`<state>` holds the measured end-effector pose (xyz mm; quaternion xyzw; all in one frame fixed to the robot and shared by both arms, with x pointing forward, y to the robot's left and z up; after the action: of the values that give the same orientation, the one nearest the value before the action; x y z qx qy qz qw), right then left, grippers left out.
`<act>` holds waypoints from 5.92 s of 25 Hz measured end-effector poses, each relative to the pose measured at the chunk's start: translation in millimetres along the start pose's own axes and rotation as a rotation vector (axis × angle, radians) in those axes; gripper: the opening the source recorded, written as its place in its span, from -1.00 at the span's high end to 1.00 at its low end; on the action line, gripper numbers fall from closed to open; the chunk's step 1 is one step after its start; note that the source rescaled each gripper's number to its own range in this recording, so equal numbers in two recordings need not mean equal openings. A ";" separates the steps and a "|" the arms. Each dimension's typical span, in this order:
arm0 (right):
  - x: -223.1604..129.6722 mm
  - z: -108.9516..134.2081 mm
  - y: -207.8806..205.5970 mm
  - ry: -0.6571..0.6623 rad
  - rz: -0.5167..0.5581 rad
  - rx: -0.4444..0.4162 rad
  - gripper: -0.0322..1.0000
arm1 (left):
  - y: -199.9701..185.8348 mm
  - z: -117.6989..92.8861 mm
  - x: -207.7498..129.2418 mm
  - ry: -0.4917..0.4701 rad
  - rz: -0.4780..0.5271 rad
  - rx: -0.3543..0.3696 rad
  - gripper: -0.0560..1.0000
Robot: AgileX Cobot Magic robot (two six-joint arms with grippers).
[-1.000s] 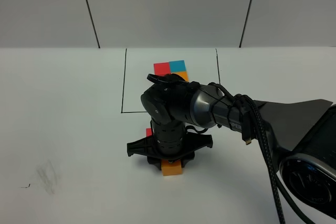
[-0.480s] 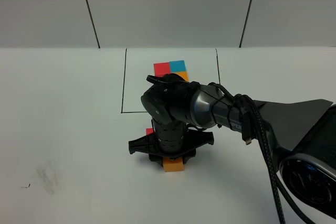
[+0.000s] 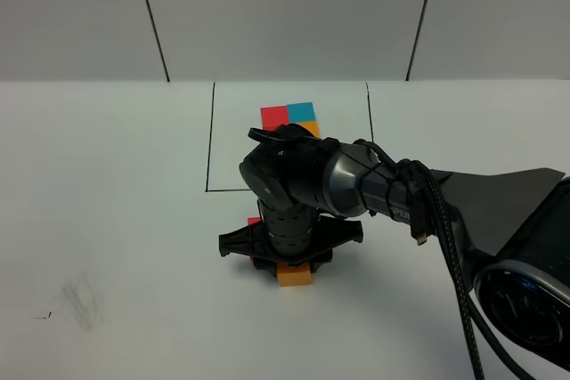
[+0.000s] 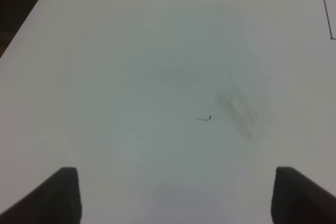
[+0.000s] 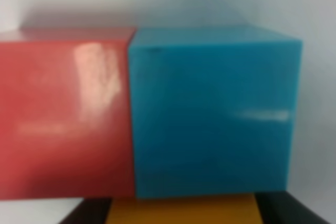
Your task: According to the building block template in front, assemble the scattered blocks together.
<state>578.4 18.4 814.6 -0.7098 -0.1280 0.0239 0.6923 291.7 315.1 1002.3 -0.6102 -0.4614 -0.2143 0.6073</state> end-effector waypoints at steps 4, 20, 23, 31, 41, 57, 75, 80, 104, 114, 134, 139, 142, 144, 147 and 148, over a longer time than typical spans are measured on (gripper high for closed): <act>0.0 -2.2 0.0 0.010 0.000 -0.013 0.54 | 0.0 0.0 0.0 0.000 0.000 0.000 -1.00; -1.3 -4.6 0.0 0.014 0.008 -0.027 0.54 | 0.0 0.0 0.0 0.001 0.000 0.000 -1.00; -1.3 -4.6 0.0 0.014 0.008 -0.027 0.54 | 0.0 0.0 0.0 0.001 0.000 0.000 -1.00; -1.6 -4.6 0.7 0.001 0.009 -0.028 0.54 | 0.0 0.0 0.0 0.001 0.000 0.000 -1.00; -0.6 -8.0 2.3 0.008 0.026 -0.015 0.54 | 0.0 0.0 0.0 0.001 0.000 0.000 -1.00; 4.1 -10.6 5.1 -0.009 0.003 -0.029 0.54 | 0.0 0.0 0.0 0.000 0.000 0.000 -1.00; 9.9 -10.5 5.5 -0.025 -0.030 -0.026 0.54 | 0.0 0.0 0.0 0.000 0.000 0.000 -1.00; 7.6 -11.1 5.6 -0.019 -0.015 -0.028 0.54 | 0.0 0.0 0.0 0.000 0.000 0.000 -1.00; 1.2 -11.1 4.7 -0.088 0.028 -0.026 0.54 | 0.0 0.0 0.0 0.000 0.000 0.000 -1.00; -0.8 -10.2 4.5 -0.087 0.040 -0.020 0.54 | 0.0 0.0 0.0 0.001 0.000 0.000 -1.00; -1.0 -2.7 4.8 -0.083 0.040 0.023 -0.56 | 0.0 0.0 0.0 0.001 0.000 0.000 -1.00; -1.6 -2.4 4.7 -0.097 0.043 0.026 -0.72 | 0.0 0.0 0.0 0.001 0.000 0.000 -1.00; -3.0 -3.2 4.7 -0.098 0.051 0.021 -0.73 | 0.0 0.0 0.0 0.001 0.000 0.000 -1.00; -3.7 -3.8 4.3 -0.102 0.056 0.018 -0.73 | 0.0 0.0 0.0 0.001 0.000 0.000 -1.00; -1.2 -5.8 -5.4 -0.111 0.040 0.014 -0.73 | 0.0 0.0 0.0 0.001 0.000 0.000 -1.00; 0.6 -7.3 -10.4 -0.115 0.028 0.010 -0.72 | 0.0 0.0 0.0 0.001 0.000 0.000 -1.00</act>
<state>578.9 11.5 825.3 -0.7057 -0.1575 0.0752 0.6867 291.7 315.1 1002.3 -0.6101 -0.4610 -0.2147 0.6076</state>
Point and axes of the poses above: a point on each arm's last joint axis where the gripper is mounted, y pointing out along that axis toward the gripper, z along the wrist's bending axis when the last joint is at zero, x = y × z, the point moved 8 cm from there along y, pointing out along that axis toward the gripper, and after that the axes turned 10 degrees about -y, right-handed, at the moved point
